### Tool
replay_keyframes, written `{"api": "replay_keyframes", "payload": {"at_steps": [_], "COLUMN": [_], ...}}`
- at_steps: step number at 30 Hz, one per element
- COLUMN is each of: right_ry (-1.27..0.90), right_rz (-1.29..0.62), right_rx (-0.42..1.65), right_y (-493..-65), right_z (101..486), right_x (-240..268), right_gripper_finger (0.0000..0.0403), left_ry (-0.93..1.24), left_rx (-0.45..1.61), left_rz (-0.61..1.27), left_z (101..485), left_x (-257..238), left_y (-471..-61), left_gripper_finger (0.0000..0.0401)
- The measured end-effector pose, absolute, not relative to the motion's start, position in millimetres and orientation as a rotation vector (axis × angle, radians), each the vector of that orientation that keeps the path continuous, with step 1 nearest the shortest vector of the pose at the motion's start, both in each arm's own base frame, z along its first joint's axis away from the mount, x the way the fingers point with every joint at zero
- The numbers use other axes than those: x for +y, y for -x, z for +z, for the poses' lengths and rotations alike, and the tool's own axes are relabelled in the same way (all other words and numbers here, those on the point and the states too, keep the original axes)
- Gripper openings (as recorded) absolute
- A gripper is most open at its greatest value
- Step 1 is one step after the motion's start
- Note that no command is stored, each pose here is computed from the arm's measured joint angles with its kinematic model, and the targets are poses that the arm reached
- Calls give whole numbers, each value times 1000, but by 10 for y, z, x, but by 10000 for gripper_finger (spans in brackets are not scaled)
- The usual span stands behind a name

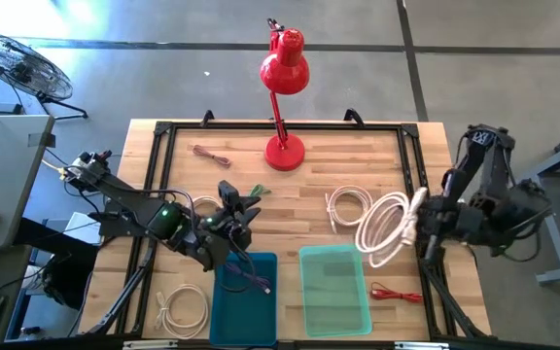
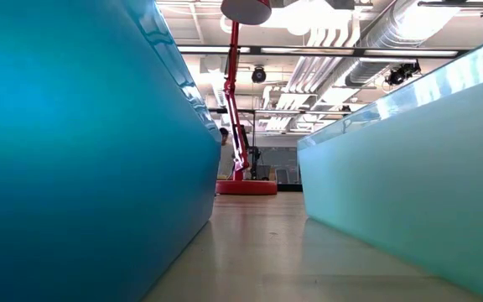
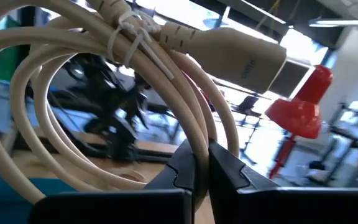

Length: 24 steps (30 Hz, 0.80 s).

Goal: Pick & Place USB Port
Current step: Put the white USB cable into the green bin

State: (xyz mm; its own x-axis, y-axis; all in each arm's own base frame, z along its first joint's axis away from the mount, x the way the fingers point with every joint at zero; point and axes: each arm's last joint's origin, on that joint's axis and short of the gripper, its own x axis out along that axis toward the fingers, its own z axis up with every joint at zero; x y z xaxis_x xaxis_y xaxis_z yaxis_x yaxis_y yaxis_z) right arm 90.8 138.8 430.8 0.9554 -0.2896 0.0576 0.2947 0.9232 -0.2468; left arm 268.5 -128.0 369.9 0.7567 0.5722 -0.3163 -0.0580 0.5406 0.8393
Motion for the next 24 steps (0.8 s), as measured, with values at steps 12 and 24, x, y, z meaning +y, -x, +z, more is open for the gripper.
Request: {"api": "replay_keyframes", "payload": {"at_steps": [12, 24], "right_ry": [-70, -46], "right_rz": [-99, -34], "right_rx": [-36, -1], "right_y": [-479, -333], "right_z": [4420, 4408], "right_x": [1235, 1263], "right_gripper_finger": [9, 10], "left_ry": [-942, -906], "left_rx": [659, 656], "left_rz": [420, 431], "left_z": [3658, 3650], "left_x": [-1256, -1252], "left_y": [-2648, -2641], "left_gripper_finger": [144, 144]}}
